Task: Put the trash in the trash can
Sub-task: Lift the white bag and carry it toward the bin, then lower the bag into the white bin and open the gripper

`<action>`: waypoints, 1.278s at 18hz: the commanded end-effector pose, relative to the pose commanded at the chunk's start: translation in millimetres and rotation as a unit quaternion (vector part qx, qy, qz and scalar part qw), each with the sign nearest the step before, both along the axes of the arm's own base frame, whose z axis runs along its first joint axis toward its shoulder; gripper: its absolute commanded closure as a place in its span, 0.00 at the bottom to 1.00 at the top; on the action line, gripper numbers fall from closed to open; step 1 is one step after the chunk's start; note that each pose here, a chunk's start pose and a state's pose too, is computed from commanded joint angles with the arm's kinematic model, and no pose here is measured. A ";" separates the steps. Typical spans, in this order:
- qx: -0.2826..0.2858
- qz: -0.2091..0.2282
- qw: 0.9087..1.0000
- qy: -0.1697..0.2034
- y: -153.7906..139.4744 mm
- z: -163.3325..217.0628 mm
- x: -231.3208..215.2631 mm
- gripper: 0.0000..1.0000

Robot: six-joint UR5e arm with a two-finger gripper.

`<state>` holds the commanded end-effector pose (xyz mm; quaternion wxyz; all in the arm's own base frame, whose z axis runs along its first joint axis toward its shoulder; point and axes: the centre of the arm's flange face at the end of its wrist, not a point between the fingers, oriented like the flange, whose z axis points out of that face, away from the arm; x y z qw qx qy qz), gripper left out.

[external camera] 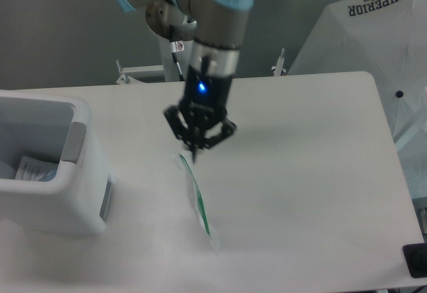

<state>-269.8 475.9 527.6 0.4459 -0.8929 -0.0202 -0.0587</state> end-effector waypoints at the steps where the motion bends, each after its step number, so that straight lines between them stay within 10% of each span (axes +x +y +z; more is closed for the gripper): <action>1: 0.014 -0.012 1.000 -0.004 -0.3 6.6 6.7 1.00; 9: 0.081 -0.128 0.988 0.000 30.9 52.8 83.0 1.00; 17: 0.091 -0.249 0.957 0.114 26.0 15.7 123.2 1.00; 23: 0.090 -0.255 0.955 0.123 25.7 13.9 124.0 1.00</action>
